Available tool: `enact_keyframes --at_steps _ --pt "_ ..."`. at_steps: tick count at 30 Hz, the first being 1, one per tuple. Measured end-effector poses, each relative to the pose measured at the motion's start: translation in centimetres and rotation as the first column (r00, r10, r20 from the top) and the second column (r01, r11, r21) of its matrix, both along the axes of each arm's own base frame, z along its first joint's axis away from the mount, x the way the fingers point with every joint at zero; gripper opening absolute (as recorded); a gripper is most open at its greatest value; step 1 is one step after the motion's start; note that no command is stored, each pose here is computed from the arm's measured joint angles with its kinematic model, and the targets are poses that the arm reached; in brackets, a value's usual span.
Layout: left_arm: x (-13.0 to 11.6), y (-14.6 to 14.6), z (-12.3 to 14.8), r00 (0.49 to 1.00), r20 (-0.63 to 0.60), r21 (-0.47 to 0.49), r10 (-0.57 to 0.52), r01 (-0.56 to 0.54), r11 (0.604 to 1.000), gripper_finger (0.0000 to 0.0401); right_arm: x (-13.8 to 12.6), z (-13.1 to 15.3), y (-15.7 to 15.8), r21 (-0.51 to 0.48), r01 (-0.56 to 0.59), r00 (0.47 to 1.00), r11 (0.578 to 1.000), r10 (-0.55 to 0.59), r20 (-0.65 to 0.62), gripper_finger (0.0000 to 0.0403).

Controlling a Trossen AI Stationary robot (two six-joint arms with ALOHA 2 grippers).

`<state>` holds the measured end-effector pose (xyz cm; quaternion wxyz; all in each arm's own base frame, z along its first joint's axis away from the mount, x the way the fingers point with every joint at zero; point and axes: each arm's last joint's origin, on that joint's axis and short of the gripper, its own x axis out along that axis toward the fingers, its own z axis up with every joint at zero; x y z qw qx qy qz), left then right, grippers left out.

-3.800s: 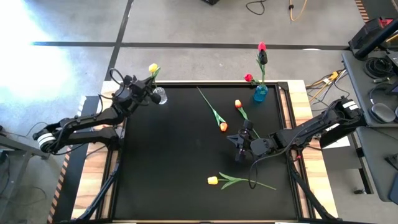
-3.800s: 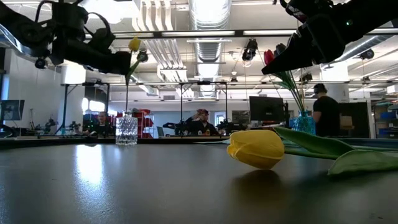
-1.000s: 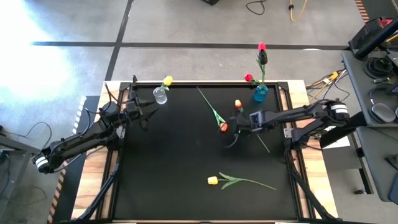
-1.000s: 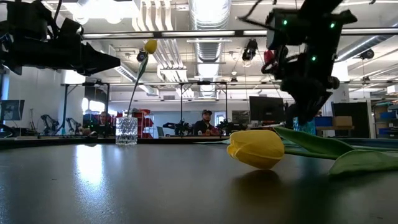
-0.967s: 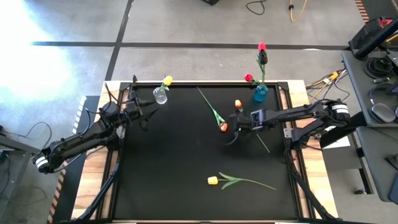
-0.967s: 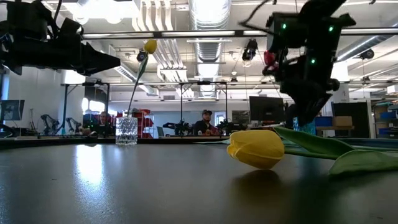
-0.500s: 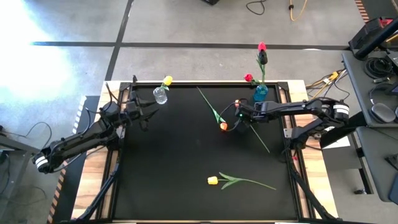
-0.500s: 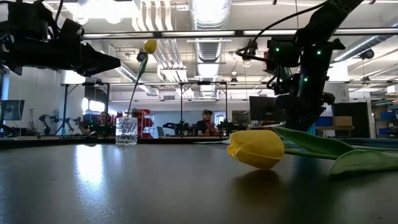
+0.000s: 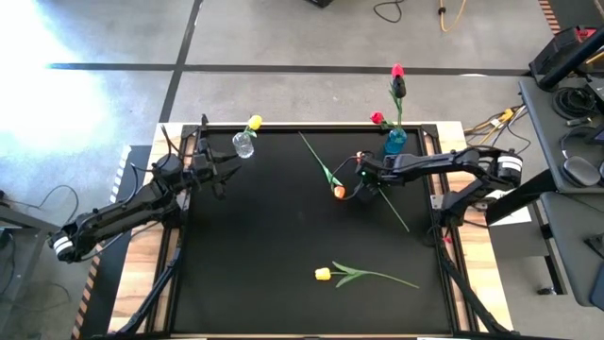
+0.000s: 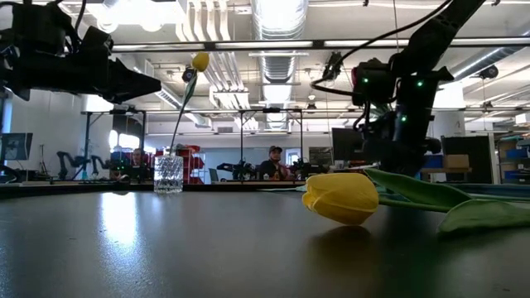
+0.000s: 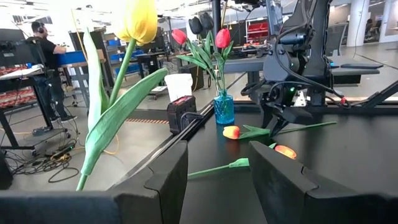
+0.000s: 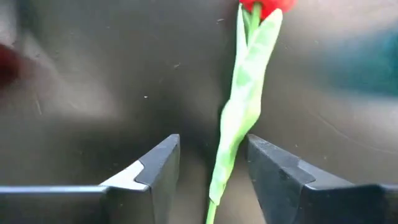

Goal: Sort flowers into vase by color
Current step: Put the right orange tulip into the transparent vase

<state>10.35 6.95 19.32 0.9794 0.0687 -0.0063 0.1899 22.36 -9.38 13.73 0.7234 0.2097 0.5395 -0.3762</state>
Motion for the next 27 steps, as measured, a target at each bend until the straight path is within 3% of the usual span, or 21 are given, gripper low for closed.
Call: enact_keyframes --at_steps 7,10,15,22,27 --pt "0.0 0.0 0.0 1.000 0.000 0.000 0.000 0.000 1.000 0.0154 -0.2 -0.2 -0.4 0.020 0.002 1.000 1.000 -0.002 0.010 0.0076" --pt "0.0 0.0 0.0 1.000 0.000 0.000 0.000 0.000 1.000 0.0154 -0.2 -0.1 -0.3 0.066 -0.051 0.998 0.997 0.049 0.026 0.0027" --pt "0.0 0.0 0.0 1.000 -0.001 0.000 0.000 0.000 1.000 0.0154 0.7 1.2 1.0 0.077 -0.144 0.986 0.987 0.137 0.098 0.0015" --pt "0.0 0.0 0.1 1.000 0.001 0.015 -0.012 0.012 1.000 0.0154 2.1 4.4 4.0 -0.070 -0.238 0.938 0.969 0.248 0.244 0.0014" --pt "-0.2 -0.4 0.5 0.998 0.027 0.059 -0.062 0.061 0.996 0.0154 4.0 6.2 7.4 -0.287 -0.292 0.845 0.912 0.387 0.369 0.0013"
